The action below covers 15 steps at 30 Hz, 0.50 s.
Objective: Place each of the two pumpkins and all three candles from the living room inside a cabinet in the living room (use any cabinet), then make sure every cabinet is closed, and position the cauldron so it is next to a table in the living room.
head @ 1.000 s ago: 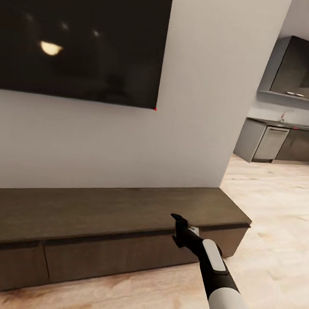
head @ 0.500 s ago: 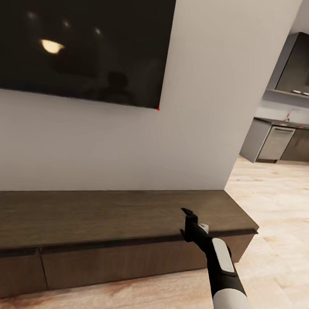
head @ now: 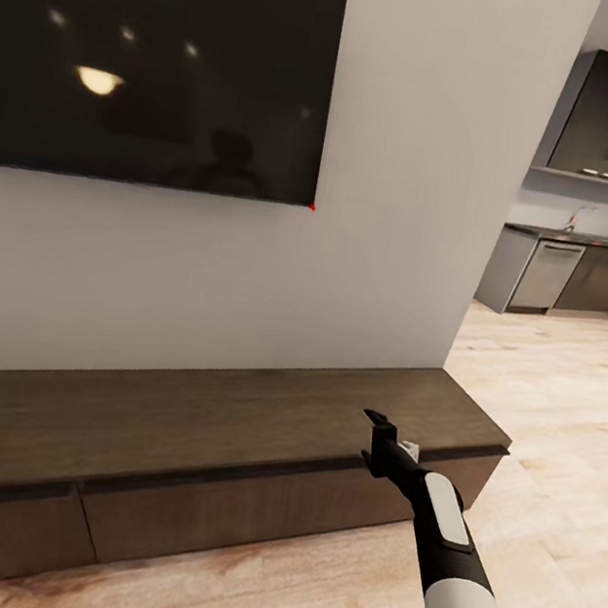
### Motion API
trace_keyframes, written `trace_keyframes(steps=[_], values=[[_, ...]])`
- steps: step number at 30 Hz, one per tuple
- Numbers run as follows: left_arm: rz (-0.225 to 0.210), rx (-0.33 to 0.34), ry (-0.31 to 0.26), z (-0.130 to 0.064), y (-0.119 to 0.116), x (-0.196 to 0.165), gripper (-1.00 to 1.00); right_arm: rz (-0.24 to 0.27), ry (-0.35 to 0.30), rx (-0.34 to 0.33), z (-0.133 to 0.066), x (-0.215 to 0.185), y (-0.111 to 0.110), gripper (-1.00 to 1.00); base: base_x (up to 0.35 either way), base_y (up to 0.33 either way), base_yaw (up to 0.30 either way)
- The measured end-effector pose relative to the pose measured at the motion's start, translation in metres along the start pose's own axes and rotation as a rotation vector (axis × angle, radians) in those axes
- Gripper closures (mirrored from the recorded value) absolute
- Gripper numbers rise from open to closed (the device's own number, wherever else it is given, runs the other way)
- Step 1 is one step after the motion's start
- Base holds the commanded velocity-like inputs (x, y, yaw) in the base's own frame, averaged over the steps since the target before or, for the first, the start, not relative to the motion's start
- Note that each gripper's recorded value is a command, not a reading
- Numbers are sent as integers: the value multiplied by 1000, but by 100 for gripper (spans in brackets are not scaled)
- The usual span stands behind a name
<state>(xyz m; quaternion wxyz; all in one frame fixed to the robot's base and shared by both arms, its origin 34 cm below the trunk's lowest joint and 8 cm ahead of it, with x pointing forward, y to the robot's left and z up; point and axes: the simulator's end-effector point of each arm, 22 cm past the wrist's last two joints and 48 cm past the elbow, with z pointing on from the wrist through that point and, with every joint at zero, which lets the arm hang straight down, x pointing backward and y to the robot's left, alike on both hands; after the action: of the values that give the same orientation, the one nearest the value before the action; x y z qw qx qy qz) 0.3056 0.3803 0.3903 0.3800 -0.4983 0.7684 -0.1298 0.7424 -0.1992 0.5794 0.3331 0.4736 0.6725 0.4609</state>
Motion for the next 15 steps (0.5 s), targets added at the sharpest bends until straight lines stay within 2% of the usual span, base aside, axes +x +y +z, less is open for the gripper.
trace_keyframes(steps=[3,4,7,12,15], values=[[-1,-5,-7,0,3,-1,-100,1,1,5,1,0,-3,-100,0,0,0],[-1,-4,-29,0,4,-4,-100,2,1,6,1,0,-4,-100,0,0,0],[2,-9,-48,0,7,-8,-100,4,1,10,3,0,-7,-100,0,0,0],[-3,-16,-58,0,10,-9,-100,7,1,18,4,-1,-12,-100,0,0,0],[1,-6,-70,-1,4,-16,-100,8,0,23,5,-2,-15,-100,0,0,0]])
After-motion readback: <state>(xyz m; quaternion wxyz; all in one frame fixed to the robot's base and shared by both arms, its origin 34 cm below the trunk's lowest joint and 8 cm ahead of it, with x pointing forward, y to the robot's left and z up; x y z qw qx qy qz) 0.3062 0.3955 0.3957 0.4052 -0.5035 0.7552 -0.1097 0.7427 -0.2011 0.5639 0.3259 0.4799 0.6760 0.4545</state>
